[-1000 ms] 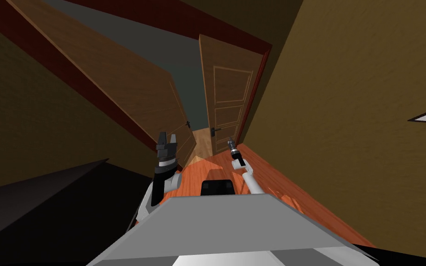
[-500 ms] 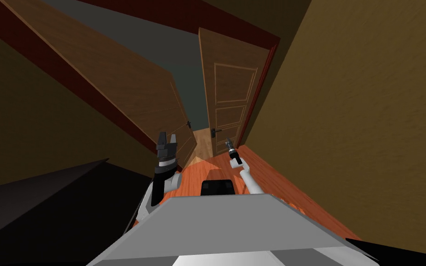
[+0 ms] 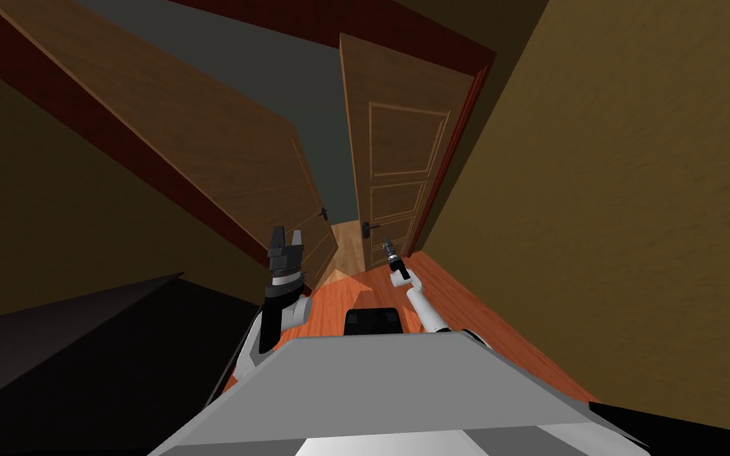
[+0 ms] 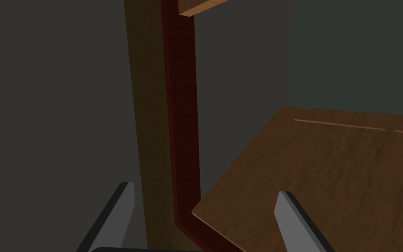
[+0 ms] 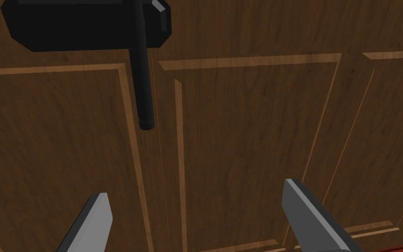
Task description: Push the door open
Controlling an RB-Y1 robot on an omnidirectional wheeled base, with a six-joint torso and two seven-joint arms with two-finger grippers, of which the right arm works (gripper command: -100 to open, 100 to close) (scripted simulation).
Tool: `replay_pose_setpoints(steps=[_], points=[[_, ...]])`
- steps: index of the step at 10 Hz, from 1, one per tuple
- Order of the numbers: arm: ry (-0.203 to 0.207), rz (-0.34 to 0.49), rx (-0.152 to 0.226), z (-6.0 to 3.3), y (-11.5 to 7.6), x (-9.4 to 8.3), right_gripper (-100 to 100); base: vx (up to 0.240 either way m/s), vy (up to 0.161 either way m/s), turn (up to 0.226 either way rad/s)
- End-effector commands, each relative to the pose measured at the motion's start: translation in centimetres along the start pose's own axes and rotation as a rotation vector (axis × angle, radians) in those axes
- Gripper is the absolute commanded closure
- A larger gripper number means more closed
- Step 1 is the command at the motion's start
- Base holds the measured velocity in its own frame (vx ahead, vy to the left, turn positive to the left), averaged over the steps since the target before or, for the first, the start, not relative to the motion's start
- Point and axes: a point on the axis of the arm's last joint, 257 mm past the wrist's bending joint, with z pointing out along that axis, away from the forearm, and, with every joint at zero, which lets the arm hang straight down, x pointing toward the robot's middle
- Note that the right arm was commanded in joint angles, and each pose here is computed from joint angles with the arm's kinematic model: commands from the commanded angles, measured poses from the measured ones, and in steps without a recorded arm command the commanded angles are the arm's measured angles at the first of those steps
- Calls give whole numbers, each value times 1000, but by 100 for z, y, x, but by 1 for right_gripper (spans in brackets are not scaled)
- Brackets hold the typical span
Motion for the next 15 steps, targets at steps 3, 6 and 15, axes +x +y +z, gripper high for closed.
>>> replay_pose_setpoints(steps=[3, 6, 15], points=[[24, 6, 37, 81, -131, 140, -100, 84, -41, 52], [47, 12, 70, 140, -245, 290, -100, 110, -40, 54], [38, -22, 94, 160, -362, 100, -100, 152, 11, 28]])
